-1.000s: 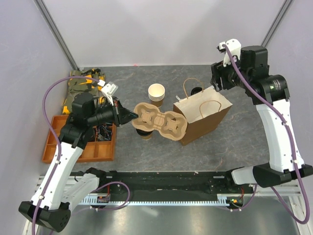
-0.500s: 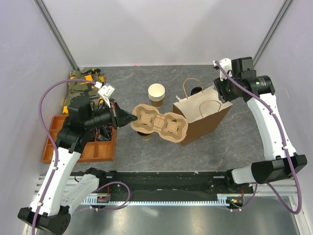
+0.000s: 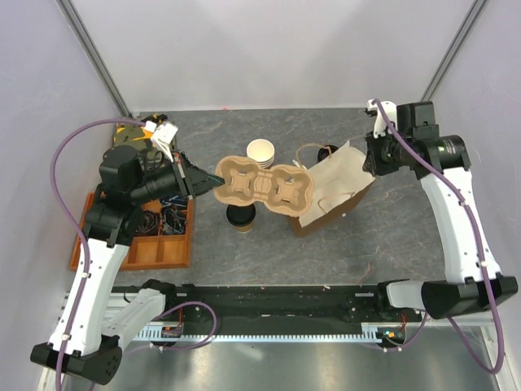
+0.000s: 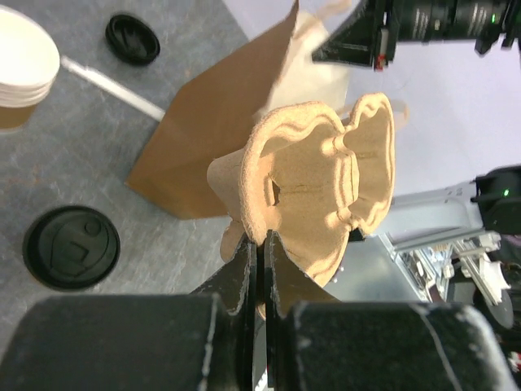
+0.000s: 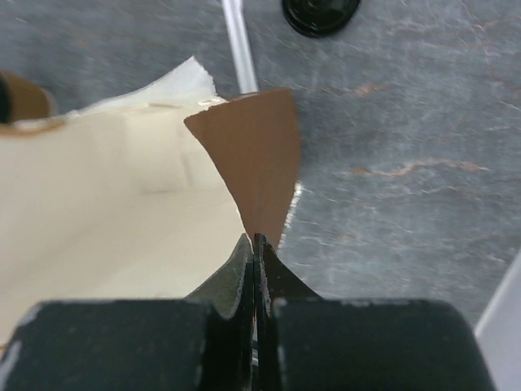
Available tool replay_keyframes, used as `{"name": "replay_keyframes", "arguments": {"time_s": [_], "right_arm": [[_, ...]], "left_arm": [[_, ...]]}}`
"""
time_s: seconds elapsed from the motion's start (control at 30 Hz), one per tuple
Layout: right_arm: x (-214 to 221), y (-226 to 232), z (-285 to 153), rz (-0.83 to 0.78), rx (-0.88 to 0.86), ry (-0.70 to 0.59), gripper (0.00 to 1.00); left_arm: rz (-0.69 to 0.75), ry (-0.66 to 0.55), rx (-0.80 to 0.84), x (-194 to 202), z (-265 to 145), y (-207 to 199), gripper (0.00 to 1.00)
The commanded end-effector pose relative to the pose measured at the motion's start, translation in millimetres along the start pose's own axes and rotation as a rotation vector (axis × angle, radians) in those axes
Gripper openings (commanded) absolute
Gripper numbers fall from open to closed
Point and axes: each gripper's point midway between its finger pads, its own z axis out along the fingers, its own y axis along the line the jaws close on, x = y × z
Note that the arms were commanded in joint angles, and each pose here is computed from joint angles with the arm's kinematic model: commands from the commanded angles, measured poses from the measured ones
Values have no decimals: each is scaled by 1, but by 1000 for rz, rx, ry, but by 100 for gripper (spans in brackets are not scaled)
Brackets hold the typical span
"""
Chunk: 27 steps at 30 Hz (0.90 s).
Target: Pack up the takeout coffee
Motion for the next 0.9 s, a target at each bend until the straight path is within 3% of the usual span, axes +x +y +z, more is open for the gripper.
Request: {"name": "replay_keyframes", "arguments": {"time_s": [0.0, 0.27, 0.4, 0.63, 0.87], "right_arm": [[-19, 36, -45, 133, -124, -155, 0], [12, 58, -47, 381, -186, -121, 0], [27, 65, -47, 510, -192, -91, 0], [50, 51, -43, 642, -64, -51, 0], [37, 43, -52, 667, -26, -121, 0]], "left_arm": [[35, -99, -30, -33, -13, -18, 2], [94, -165, -122, -50, -28, -20, 2], [74, -144, -139, -42, -31, -18, 2], [86, -123, -109, -34, -38, -28, 2], [60, -44, -30, -16, -36, -38, 2]]}}
